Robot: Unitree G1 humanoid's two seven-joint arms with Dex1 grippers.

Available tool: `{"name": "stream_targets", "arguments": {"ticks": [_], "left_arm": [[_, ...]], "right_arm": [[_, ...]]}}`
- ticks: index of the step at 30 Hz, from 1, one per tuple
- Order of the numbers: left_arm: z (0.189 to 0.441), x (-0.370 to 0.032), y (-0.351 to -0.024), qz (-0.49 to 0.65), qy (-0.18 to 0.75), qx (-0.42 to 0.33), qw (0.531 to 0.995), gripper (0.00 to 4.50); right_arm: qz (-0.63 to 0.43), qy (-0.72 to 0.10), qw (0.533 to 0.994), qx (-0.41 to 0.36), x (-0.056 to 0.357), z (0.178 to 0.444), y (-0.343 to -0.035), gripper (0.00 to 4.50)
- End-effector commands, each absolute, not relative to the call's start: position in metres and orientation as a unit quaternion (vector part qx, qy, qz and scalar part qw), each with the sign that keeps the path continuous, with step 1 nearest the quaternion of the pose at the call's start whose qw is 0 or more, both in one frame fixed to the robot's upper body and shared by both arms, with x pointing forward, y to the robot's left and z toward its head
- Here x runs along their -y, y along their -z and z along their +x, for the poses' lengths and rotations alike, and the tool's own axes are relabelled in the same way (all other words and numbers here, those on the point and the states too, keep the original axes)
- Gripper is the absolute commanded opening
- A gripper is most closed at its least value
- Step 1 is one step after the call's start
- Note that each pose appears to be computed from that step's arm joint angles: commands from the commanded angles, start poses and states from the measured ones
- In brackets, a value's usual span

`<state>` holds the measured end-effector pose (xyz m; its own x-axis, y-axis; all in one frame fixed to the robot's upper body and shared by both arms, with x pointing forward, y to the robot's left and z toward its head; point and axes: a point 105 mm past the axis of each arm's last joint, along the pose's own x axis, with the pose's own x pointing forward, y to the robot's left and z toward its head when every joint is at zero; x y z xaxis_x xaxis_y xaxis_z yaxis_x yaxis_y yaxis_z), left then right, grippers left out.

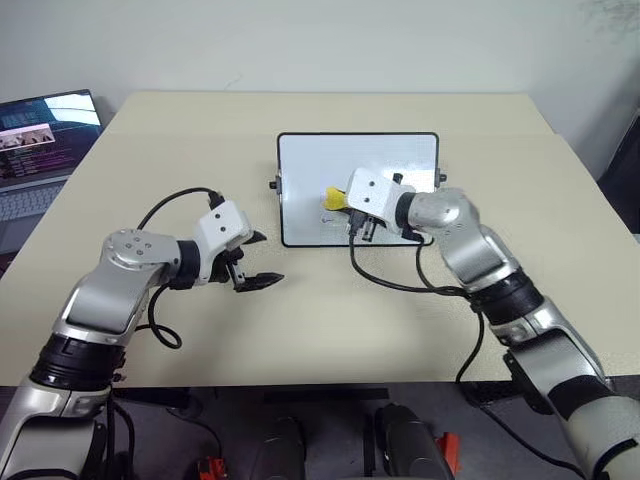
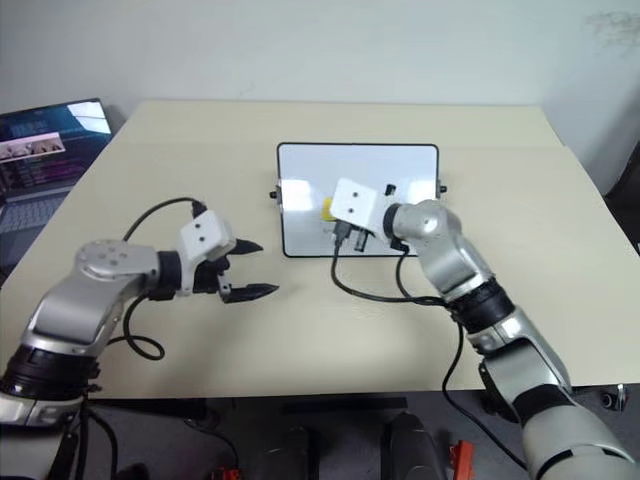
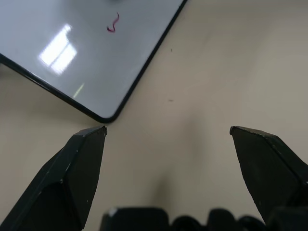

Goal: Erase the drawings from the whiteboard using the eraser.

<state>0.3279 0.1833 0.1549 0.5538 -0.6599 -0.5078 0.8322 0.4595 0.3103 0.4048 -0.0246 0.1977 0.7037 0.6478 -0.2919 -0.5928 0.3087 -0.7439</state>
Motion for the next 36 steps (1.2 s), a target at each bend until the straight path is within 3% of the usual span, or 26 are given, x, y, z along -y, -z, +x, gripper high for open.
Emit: {"name": "stream_targets", "arguments": {"ticks": [1, 10, 17, 23, 29, 36], "left_arm": [[0.33, -0.182, -0.166, 0.278, 0.438, -0.139, 0.844, 4.5], [0.328, -0.182, -0.172, 0.27, 0.432, -0.13, 0.851, 4.5], [0.328, -0.182, -0.177, 0.268, 0.428, -0.123, 0.854, 4.5], [0.329, -0.18, -0.18, 0.268, 0.429, -0.119, 0.855, 4.5], [0.329, -0.181, -0.18, 0.268, 0.428, -0.119, 0.855, 4.5], [0.329, -0.18, -0.18, 0.266, 0.43, -0.117, 0.855, 4.5]], "right_arm": [[-0.468, -0.353, 0.806, 0.083, 0.012, 0.416, -0.223, 0.64], [-0.524, -0.346, 0.774, 0.079, -0.008, 0.434, -0.193, 0.64], [-0.561, -0.397, 0.726, 0.024, -0.005, 0.425, -0.136, 0.64], [-0.557, -0.424, 0.714, -0.012, 0.0, 0.417, -0.116, 0.62], [-0.559, -0.413, 0.718, -0.017, 0.007, 0.422, -0.123, 0.62], [-0.555, -0.297, 0.777, 0.012, 0.024, 0.452, -0.181, 0.59]]}}
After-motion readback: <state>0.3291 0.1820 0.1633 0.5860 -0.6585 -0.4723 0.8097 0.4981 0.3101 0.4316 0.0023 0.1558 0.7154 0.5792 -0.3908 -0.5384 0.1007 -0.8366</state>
